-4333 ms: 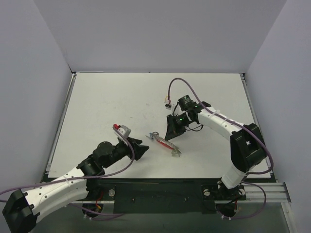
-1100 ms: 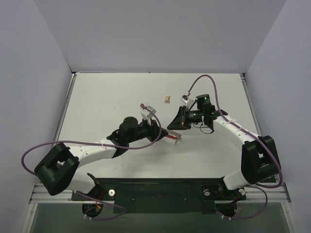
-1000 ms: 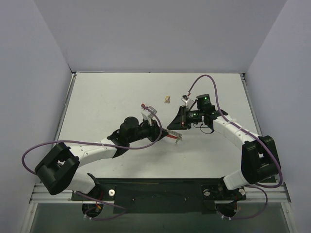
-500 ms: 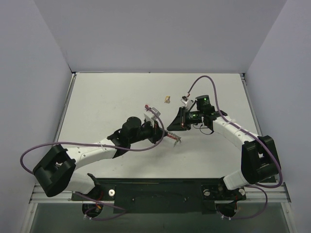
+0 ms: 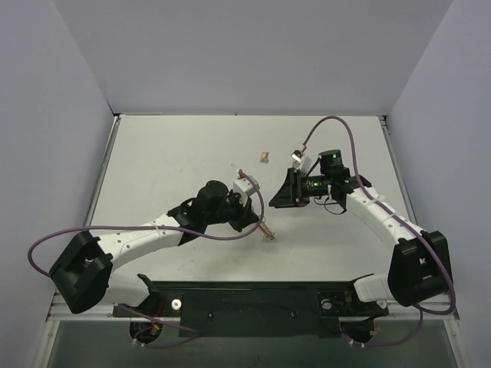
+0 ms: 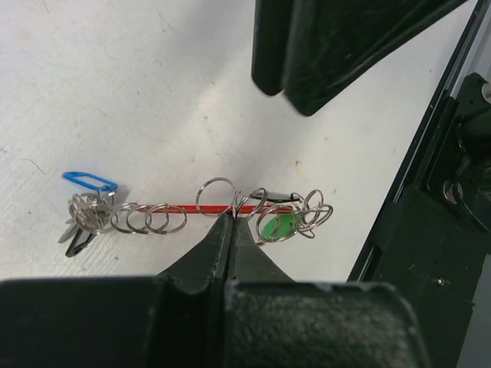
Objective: Put the keys on the keyring
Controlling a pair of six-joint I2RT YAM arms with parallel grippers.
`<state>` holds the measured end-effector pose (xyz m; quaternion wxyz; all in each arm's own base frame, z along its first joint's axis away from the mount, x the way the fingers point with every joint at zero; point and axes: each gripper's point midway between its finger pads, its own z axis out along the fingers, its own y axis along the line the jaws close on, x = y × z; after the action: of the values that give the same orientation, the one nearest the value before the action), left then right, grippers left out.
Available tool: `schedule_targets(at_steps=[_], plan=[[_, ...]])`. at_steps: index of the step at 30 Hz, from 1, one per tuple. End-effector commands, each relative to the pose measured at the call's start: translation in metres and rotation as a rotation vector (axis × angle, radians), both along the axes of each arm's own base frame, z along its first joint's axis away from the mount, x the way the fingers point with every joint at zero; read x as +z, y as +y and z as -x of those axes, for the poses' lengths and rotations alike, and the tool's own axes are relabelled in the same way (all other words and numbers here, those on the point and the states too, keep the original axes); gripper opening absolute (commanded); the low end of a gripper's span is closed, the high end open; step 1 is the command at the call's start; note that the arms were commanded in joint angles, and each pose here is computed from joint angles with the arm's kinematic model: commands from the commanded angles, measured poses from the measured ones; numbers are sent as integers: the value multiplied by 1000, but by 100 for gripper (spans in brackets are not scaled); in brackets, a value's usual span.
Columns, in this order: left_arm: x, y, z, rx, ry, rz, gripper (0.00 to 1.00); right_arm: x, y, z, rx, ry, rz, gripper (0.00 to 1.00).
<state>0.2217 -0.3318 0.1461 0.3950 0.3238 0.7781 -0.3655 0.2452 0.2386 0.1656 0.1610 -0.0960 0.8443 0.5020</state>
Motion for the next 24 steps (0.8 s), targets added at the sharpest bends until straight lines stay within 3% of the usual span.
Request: schedule_targets(at_steps=[1, 4, 11, 24], plan=[[37, -6, -1, -56, -72, 55, 0, 13, -10, 25, 174, -189, 0, 41], [40, -8, 4, -86, -67, 70, 0, 11, -19, 42, 307, -304, 44, 50], [34, -12, 15, -122, -23, 115, 0, -15, -29, 64, 569, -501, 164, 52], [27, -16, 22, -112, 34, 198, 0, -15, 2, 63, 585, -395, 113, 34]])
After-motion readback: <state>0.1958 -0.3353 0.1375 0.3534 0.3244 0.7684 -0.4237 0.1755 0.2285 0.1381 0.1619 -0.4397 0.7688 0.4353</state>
